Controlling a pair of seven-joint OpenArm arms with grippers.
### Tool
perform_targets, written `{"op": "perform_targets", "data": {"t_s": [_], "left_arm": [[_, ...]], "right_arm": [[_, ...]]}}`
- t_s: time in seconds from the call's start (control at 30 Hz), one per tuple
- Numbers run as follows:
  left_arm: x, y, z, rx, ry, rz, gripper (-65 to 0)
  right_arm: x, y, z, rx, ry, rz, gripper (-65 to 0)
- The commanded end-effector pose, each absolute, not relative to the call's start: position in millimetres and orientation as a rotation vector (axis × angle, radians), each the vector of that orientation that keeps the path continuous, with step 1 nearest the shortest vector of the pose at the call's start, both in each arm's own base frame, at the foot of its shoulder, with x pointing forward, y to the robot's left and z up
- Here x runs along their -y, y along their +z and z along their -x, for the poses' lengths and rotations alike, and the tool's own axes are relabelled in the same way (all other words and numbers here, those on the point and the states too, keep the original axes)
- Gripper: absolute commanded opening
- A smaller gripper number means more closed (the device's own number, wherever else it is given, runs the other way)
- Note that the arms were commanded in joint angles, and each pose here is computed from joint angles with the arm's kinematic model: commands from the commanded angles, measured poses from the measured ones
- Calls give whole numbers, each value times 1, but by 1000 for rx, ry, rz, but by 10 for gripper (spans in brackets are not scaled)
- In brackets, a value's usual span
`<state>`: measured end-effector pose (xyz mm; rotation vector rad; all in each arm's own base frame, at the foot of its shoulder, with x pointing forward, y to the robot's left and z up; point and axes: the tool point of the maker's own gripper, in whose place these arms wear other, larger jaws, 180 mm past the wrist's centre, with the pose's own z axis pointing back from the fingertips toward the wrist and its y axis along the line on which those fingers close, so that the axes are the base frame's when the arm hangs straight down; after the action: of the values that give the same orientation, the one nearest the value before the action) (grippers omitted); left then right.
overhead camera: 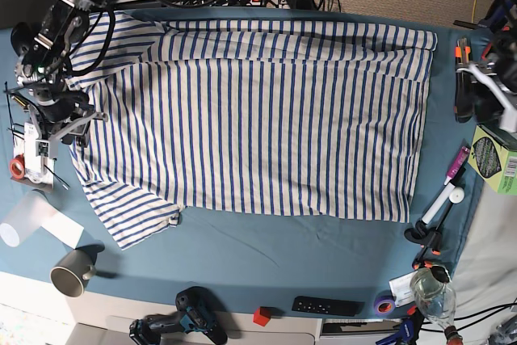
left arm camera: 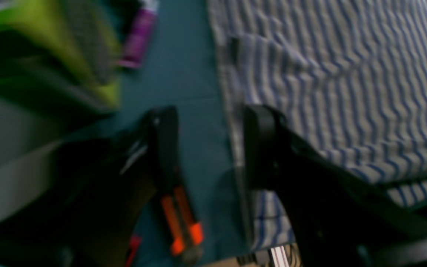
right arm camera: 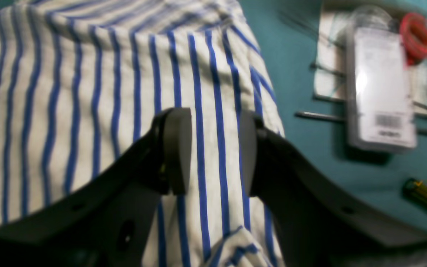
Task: Fold the T-shirt properly
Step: 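Move right gripper to the sleeve-side hem corner, left gripper to the other hem corner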
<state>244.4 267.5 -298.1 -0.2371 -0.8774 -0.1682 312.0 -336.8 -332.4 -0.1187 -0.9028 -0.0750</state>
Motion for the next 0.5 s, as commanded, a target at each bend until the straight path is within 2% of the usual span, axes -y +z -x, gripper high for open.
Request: {"op": "perform_targets", "data": {"t_s": [0.0, 0.1, 0.2, 0.3, 0.47], "left_arm": [[-259, -292, -256, 912, -207, 244, -367], [-229, -318, -272, 867, -276, 263, -367], [-213, -339, -301, 856, -330, 208, -367], [-219, -341, -340, 878, -320, 130, -367], [-242, -330, -403, 909, -203, 150, -367]], "right_arm": [[342, -321, -323, 947, -79, 122, -431], [343, -334, -328, 922, -109, 89, -431], [344, -337, -328, 915, -117, 82, -431], [344, -337, -328, 914, -117, 81, -431], [343, -337, -329, 915, -117, 79, -431]]}}
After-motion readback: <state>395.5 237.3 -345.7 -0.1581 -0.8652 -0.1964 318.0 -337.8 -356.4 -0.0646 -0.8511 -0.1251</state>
